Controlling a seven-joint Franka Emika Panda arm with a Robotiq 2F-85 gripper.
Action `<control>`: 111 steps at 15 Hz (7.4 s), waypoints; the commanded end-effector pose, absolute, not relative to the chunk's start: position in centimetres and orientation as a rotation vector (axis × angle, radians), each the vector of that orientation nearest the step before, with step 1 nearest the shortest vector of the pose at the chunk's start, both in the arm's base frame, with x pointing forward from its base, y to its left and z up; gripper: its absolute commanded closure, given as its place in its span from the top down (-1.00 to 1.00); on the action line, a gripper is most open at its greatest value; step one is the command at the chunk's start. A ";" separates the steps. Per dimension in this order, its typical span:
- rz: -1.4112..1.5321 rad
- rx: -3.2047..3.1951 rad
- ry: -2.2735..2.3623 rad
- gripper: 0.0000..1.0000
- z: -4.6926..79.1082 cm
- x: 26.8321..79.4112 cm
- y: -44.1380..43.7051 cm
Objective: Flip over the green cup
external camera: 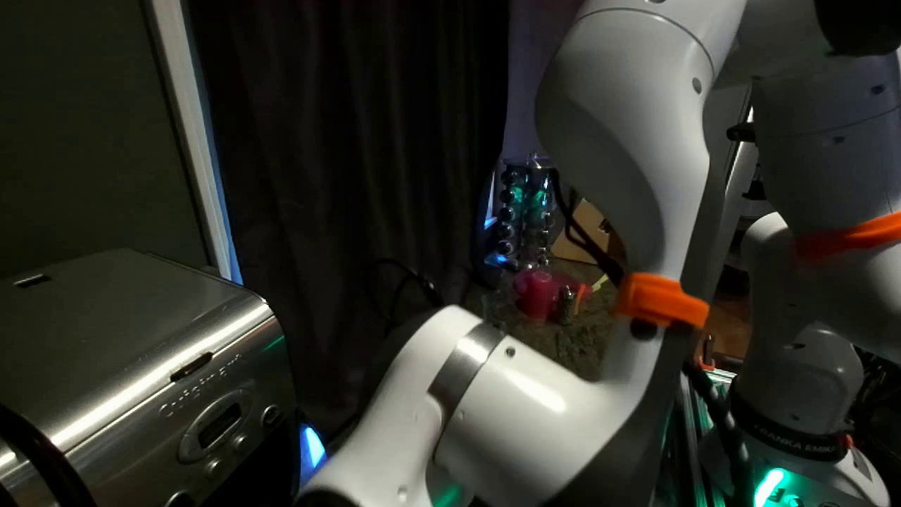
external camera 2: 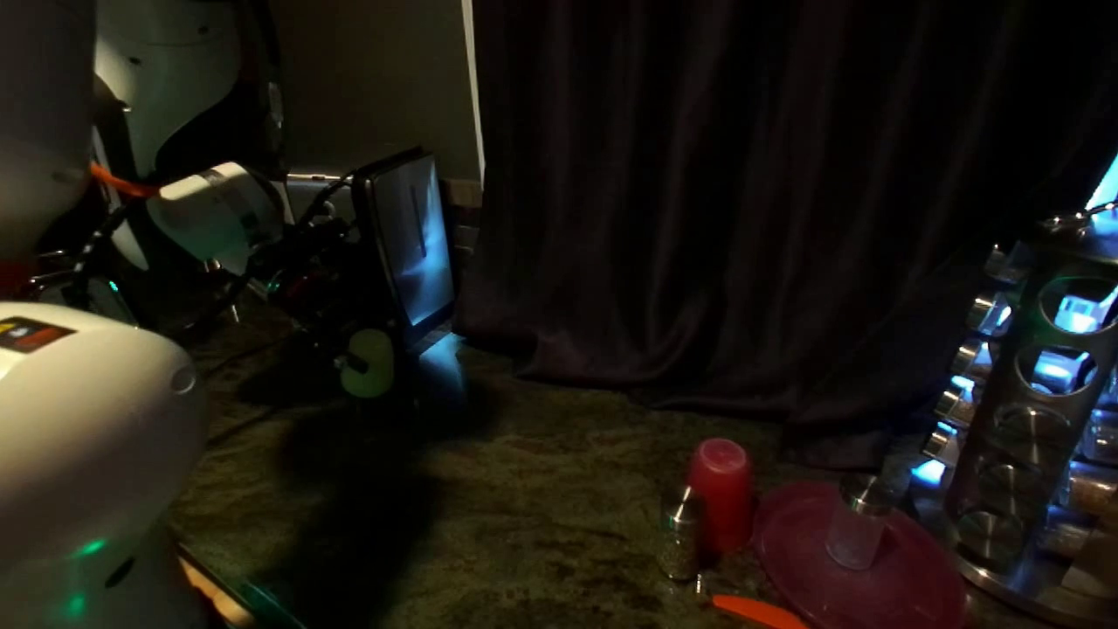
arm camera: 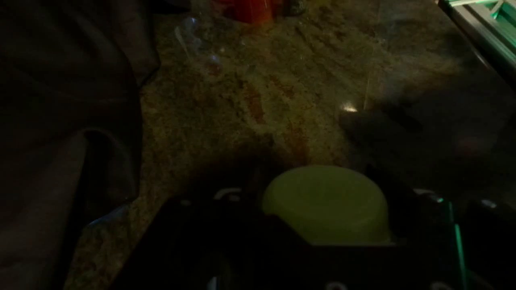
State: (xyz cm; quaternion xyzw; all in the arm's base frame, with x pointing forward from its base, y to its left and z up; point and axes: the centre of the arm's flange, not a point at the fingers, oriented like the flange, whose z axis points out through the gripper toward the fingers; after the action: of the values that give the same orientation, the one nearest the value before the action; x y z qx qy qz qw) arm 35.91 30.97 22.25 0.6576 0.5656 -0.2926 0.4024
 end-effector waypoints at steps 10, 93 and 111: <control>-0.235 2.321 1.705 -0.21 30.2 34.1 14.5; -0.363 2.013 0.864 1.00 19.1 22.1 35.0; -0.258 2.098 0.555 1.00 18.5 24.6 35.8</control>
State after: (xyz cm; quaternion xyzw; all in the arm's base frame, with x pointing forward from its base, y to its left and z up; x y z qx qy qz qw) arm 23.84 35.02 19.44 0.8352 0.2889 -0.1103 0.4547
